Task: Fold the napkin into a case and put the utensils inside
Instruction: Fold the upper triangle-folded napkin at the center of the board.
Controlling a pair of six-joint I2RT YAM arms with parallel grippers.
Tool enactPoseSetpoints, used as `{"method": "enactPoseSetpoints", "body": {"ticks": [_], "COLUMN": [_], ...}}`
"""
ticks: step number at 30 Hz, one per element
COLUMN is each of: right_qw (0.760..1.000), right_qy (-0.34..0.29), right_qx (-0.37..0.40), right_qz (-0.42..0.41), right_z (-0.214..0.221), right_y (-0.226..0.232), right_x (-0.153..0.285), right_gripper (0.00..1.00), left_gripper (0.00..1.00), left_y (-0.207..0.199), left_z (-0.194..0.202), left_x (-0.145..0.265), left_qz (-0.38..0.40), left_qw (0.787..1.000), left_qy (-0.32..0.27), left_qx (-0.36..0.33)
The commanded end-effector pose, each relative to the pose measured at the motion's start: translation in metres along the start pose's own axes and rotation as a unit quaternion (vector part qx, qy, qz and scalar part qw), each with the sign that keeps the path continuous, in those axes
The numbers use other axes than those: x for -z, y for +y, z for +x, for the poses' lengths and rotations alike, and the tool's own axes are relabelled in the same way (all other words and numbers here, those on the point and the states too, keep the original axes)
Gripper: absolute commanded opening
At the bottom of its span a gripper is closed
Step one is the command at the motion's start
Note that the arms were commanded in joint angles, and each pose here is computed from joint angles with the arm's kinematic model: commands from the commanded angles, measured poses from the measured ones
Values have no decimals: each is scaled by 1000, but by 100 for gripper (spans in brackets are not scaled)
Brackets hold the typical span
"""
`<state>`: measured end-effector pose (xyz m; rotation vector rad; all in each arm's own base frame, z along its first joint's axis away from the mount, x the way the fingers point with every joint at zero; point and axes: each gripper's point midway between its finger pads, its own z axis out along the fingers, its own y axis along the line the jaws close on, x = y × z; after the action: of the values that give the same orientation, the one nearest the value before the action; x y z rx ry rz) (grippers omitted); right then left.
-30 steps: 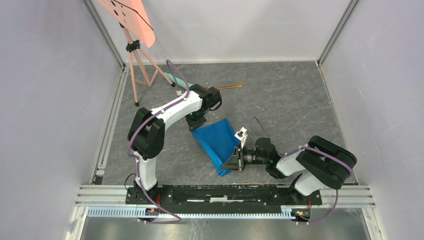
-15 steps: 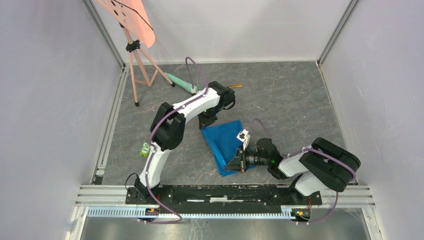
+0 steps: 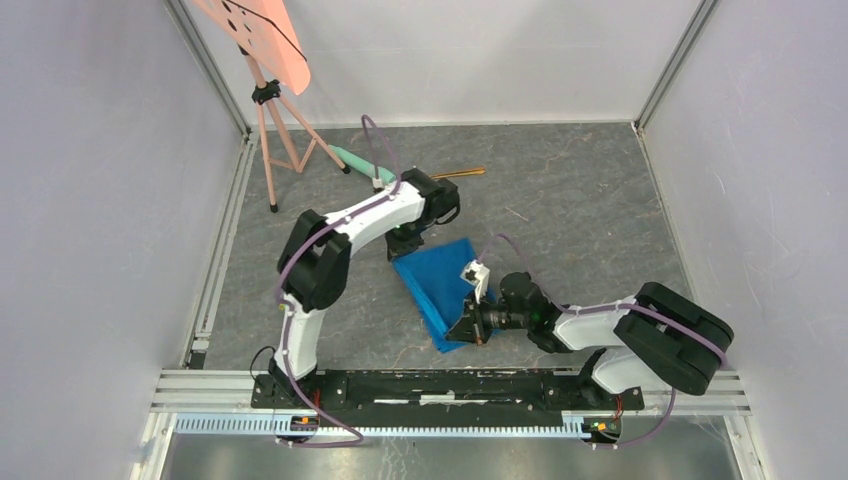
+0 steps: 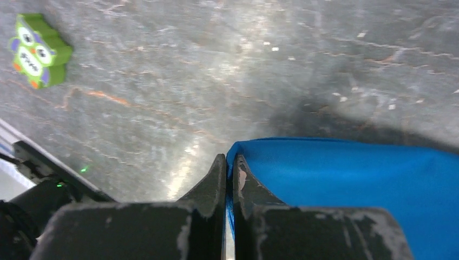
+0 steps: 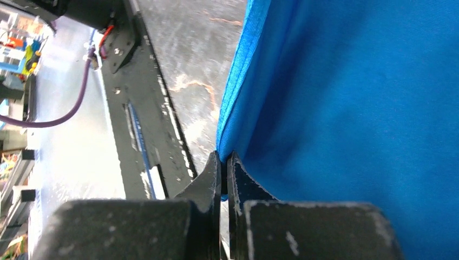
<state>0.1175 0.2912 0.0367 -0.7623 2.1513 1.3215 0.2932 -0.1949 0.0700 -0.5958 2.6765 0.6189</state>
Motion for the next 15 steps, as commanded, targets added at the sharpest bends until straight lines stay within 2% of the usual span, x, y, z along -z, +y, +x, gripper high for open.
{"method": "enactPoseSetpoints", "body": {"ticks": [1,8,15], "right_qw": [998,994,991], "right_qy": [45,39,32], "right_qx": [12,-6,-35], "right_qz": [-36,-105,-121], "right_z": [13,2,6], "right_y": [25,61,58], "right_x": [-14,-29,-21], "right_gripper": [1,0,1], "left_gripper": [2,2,2], "left_y": [45,99,62], "left_z": [-39,-35,-34], "left_x": [8,-2,-2], "left_qz": [13,-27,-38], "left_qw": [998,998,995], "left_qy": [-55,-56,-33], "left_qx": [10,25,81]}}
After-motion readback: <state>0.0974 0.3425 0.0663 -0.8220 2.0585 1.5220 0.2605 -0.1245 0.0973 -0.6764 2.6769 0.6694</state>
